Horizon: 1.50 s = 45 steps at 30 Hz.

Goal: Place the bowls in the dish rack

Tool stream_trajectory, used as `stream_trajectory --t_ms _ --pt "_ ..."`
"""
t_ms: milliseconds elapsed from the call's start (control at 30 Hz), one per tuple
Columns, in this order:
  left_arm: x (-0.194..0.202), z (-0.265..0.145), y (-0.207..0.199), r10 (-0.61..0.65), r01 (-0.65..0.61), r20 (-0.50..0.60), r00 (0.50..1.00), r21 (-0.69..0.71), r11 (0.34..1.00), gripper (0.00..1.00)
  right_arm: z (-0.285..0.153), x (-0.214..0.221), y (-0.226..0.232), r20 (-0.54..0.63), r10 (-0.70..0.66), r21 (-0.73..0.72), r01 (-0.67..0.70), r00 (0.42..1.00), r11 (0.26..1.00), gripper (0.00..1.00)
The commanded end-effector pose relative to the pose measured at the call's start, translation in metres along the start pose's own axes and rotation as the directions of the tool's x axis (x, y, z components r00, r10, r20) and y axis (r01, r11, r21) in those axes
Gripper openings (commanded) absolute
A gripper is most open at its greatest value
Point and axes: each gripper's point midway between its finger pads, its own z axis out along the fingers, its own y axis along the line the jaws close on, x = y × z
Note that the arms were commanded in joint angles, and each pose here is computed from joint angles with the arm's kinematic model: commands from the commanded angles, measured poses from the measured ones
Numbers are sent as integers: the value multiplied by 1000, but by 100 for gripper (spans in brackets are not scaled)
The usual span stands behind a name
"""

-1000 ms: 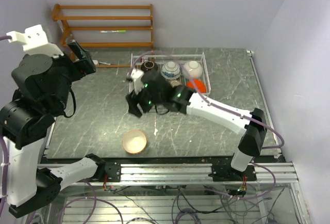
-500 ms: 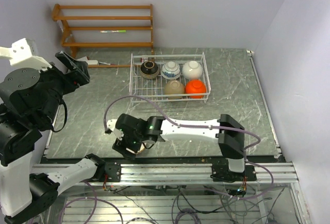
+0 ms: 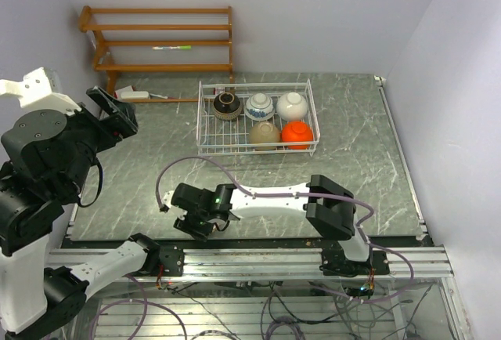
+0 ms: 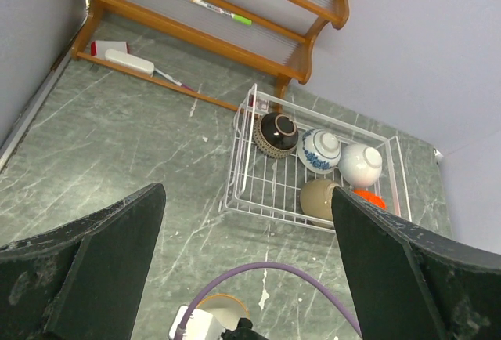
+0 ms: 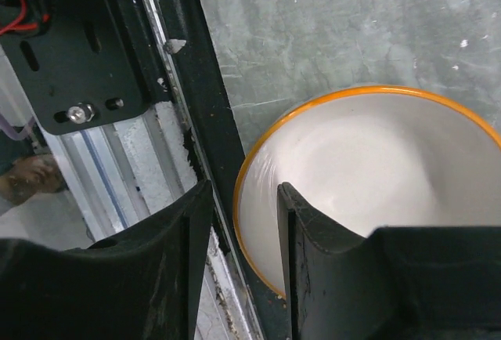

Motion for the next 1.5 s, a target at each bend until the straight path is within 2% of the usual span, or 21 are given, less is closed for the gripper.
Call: stream_trajectory --t_ms 0,167,300,367,567,833,933,1033,1233,1467 --pt "6 1 1 13 -13 -18 1000 -2 1000 99 16 14 2 -33 -20 14 20 999 1000 38" --pt "6 1 3 17 -17 -15 1000 -9 1000 99 19 16 -3 -41 -16 44 18 999 999 36" --pt "5 0 5 20 -20 -6 1000 -14 1000 99 13 7 -4 -23 -16 54 17 1000 998 17" --pt "4 1 5 21 -21 -2 1000 -15 1000 99 10 1 -3 -18 -18 50 19 1000 999 0" --pt "0 0 6 22 -22 13 1000 -17 1000 99 -14 -22 6 36 21 -31 -20 999 999 0" --pt "-8 -4 8 16 -15 38 999 -19 1000 99 -94 -88 -5 246 233 -316 -150 941 937 0" --pt "-11 -5 7 18 -17 45 999 -18 1000 99 -132 -113 -16 312 307 -413 -163 899 896 0" --pt "-15 -5 6 22 -21 53 998 -15 1000 99 -171 -136 -48 379 406 -487 -194 832 852 0" --pt "-19 -4 2 25 -24 62 998 -4 1000 99 -225 -169 -108 461 590 -639 -213 663 739 0" --pt "-23 -5 1 39 -39 67 997 -4 999 99 -239 -166 -204 487 733 -692 -303 475 656 0"
